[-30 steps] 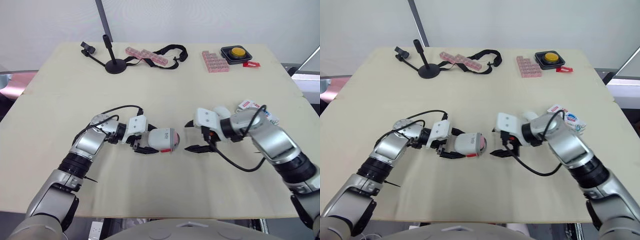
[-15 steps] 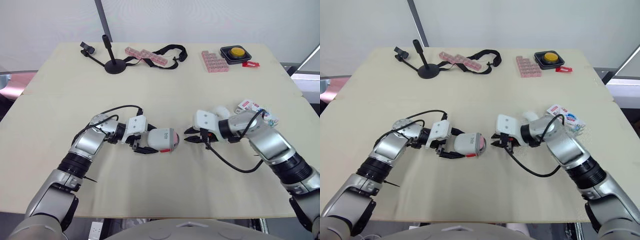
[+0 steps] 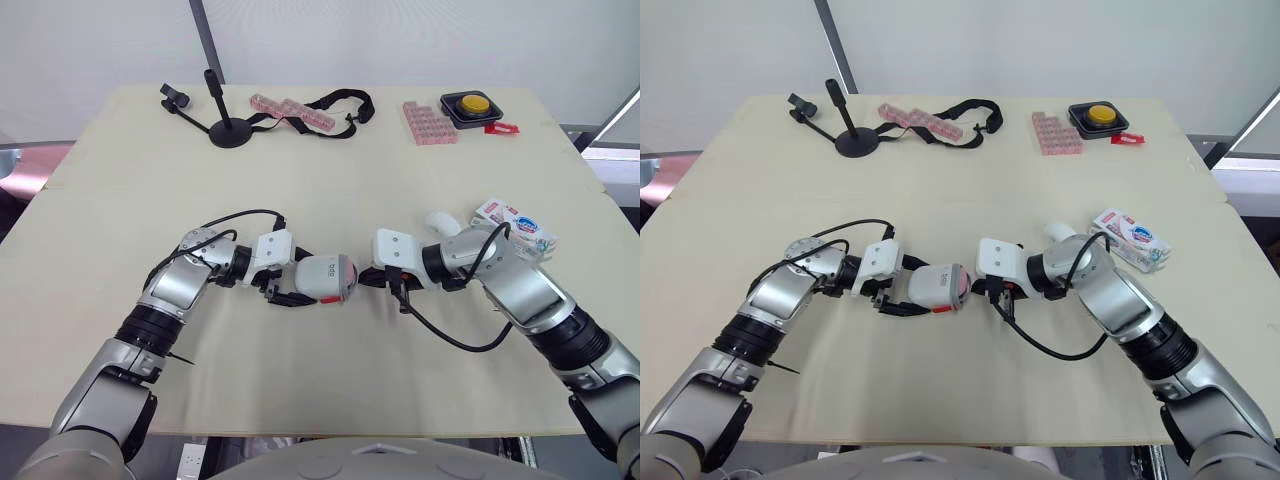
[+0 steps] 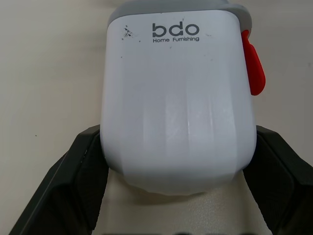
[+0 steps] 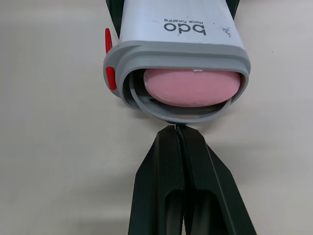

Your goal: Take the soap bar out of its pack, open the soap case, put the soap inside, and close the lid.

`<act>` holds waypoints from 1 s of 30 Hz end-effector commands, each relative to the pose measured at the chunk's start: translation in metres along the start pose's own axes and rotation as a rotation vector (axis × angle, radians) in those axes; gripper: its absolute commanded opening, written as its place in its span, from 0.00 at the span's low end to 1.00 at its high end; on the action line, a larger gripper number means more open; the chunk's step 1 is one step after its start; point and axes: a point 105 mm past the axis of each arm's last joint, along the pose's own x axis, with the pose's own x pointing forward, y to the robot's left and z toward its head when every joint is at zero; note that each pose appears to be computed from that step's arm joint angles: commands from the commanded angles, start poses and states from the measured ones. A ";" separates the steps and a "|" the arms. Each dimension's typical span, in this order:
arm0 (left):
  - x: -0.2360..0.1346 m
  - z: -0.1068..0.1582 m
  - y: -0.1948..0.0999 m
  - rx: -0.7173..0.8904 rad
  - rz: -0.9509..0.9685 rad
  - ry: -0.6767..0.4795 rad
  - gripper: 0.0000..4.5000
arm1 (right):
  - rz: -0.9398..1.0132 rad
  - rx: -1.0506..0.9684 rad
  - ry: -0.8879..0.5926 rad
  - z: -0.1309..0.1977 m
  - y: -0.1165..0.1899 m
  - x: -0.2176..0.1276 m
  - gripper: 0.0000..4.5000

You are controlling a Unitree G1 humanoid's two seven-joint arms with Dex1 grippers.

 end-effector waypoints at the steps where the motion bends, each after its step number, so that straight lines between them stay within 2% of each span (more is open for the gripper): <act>1: -0.002 0.011 0.004 0.042 0.010 -0.026 0.76 | -0.020 -0.051 -0.028 0.011 -0.005 -0.005 0.01; 6: -0.004 0.011 0.005 0.046 0.030 -0.030 0.76 | -0.092 0.009 0.009 -0.011 -0.016 -0.029 0.01; 11: -0.007 0.012 0.007 0.053 0.052 -0.040 0.76 | -0.094 0.102 0.023 -0.036 -0.012 -0.054 0.01; 14: -0.009 0.015 0.011 0.080 0.087 -0.058 0.76 | -0.069 0.253 -0.013 -0.041 -0.003 -0.065 0.20; 16: -0.011 0.022 0.017 0.130 0.145 -0.081 0.76 | -0.038 0.443 -0.102 -0.034 0.005 -0.068 0.34; 19: -0.015 0.031 0.025 0.201 0.233 -0.116 0.76 | 0.010 0.699 -0.156 -0.028 0.015 -0.070 0.57; 22: -0.018 0.040 0.031 0.271 0.320 -0.155 0.76 | 0.013 0.839 -0.189 -0.021 0.017 -0.067 0.77; 23: -0.019 0.043 0.031 0.283 0.339 -0.167 0.76 | 0.007 0.878 -0.198 -0.019 0.016 -0.066 0.81; 24: -0.019 0.046 0.031 0.305 0.358 -0.179 0.76 | 0.001 0.919 -0.211 -0.016 0.013 -0.065 0.92; 25: -0.019 0.048 0.030 0.324 0.376 -0.187 0.76 | -0.003 0.953 -0.221 -0.014 0.011 -0.064 0.99; 30: -0.016 0.056 0.025 0.382 0.434 -0.234 0.76 | -0.029 1.004 -0.282 0.000 -0.005 -0.061 0.99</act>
